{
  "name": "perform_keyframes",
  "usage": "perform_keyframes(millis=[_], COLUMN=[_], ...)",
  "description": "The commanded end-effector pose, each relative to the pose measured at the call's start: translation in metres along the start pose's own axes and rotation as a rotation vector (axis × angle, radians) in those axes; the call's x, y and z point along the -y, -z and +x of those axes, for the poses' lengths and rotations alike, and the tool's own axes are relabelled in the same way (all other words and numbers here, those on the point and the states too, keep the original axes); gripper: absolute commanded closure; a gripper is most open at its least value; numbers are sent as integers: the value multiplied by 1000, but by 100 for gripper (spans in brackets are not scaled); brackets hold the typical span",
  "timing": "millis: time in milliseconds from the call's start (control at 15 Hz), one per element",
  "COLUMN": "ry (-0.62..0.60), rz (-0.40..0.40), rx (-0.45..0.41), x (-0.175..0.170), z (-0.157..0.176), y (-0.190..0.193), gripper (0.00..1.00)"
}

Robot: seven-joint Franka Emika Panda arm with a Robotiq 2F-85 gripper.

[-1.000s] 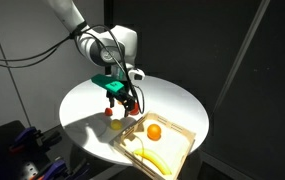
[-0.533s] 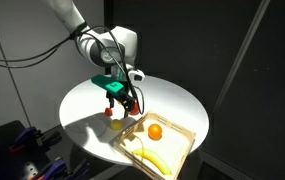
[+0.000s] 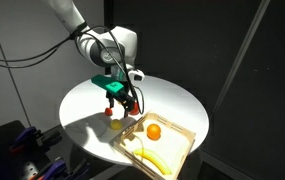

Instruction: Put the toy orange and lemon on the tray

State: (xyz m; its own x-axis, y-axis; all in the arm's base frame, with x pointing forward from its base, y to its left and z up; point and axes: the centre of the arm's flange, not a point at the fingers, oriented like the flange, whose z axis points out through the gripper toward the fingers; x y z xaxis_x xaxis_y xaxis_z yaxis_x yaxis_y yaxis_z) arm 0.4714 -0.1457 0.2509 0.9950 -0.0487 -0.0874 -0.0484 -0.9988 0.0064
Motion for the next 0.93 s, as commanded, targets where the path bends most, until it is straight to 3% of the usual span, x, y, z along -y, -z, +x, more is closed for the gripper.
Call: perform_keyframes(millis=[0, 533, 867], ry=[24, 90, 104], rz=[-7, -58, -67], rx=[-21, -51, -25], x=[8, 34, 38], z=[4, 18, 18], y=[10, 16, 5], gripper=[0, 0, 0])
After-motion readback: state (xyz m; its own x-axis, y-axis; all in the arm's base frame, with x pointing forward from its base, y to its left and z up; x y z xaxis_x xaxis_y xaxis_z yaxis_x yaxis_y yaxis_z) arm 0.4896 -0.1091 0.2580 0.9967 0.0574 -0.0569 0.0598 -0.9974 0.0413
